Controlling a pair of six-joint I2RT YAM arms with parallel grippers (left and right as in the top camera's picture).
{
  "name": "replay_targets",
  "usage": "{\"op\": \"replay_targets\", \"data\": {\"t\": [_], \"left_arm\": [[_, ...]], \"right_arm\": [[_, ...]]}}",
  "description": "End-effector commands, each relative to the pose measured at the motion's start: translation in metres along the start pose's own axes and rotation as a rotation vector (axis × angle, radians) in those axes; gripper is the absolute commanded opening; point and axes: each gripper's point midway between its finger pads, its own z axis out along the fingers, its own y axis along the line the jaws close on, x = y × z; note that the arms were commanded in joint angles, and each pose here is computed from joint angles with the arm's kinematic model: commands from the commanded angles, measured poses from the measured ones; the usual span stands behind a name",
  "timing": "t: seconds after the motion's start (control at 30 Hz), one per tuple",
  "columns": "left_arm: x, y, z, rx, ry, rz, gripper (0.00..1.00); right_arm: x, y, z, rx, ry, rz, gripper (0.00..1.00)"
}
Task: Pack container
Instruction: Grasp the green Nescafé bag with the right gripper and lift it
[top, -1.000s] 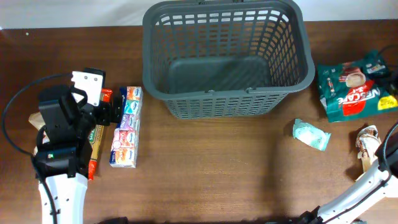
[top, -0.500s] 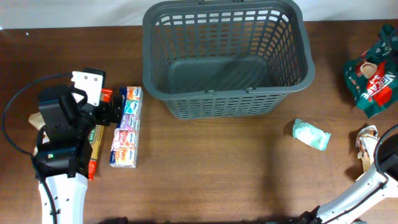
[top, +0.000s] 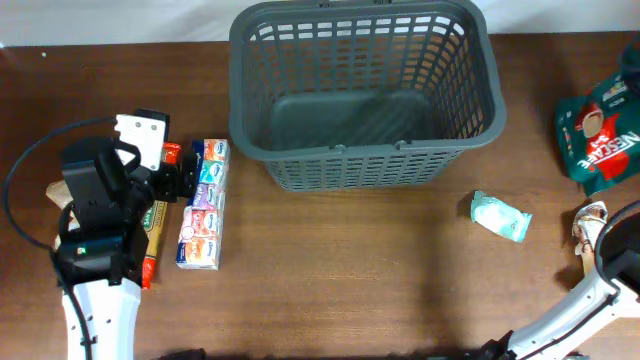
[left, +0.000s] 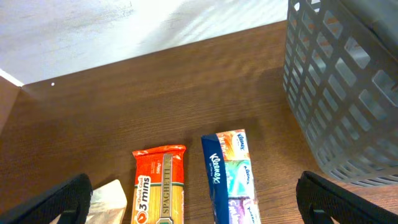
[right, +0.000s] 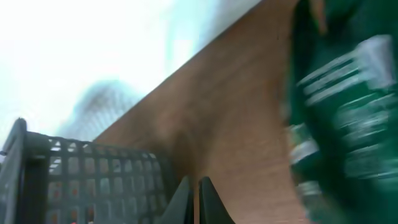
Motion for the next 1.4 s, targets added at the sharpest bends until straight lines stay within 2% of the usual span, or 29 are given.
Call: {"op": "replay_targets", "data": {"t": [0.0,0.23,0.27,0.43,0.5,0.53,0.57,0.67,1.03,1.2,1.37], "left_arm": [[-0.009,0.001,-0.002,0.008,-0.022,0.013,0.99],[-0.009,0.001,-0.002,0.008,-0.022,0.013,0.99],[-0.009,0.001,-0.002,0.008,-0.022,0.013,0.99],[-0.009,0.001,-0.002,0.008,-0.022,0.013,0.99],[-0.009,0.001,-0.002,0.008,-0.022,0.013,0.99],[-0.009,0.001,-0.002,0.008,-0.022,0.013,0.99],[-0.009,0.001,-0.002,0.008,-0.022,0.012,0.99],[-0.009,0.001,-0.002,0.008,-0.022,0.013,0.99],[-0.009,0.001,-0.002,0.008,-0.022,0.013,0.99],[-0.009,0.001,-0.002,0.008,-0.022,0.013,0.99],[-0.009,0.001,-0.002,0.008,-0.022,0.013,0.99]], "right_arm": [[-0.008,0.009,-0.011,0.094,-0.032,-0.053,0.04],[-0.007,-0.033,-0.020,0.339,-0.032,-0.031,0.04],[-0.007,-0.039,-0.021,0.372,-0.032,-0.029,0.10],[-0.002,-0.076,-0.036,0.598,-0.036,0.034,0.50],[0.001,-0.083,-0.036,0.635,-0.025,0.038,0.62],[0.005,-0.088,-0.034,0.659,-0.005,0.025,0.71],[0.007,-0.089,-0.031,0.660,0.007,0.006,0.74],[0.021,-0.088,-0.006,0.642,0.109,-0.135,0.91],[0.064,-0.125,0.056,0.947,0.342,-0.383,0.93],[0.067,-0.153,0.049,1.111,0.371,-0.372,0.93],[0.062,-0.167,0.041,1.157,0.356,-0.358,0.93]]}}
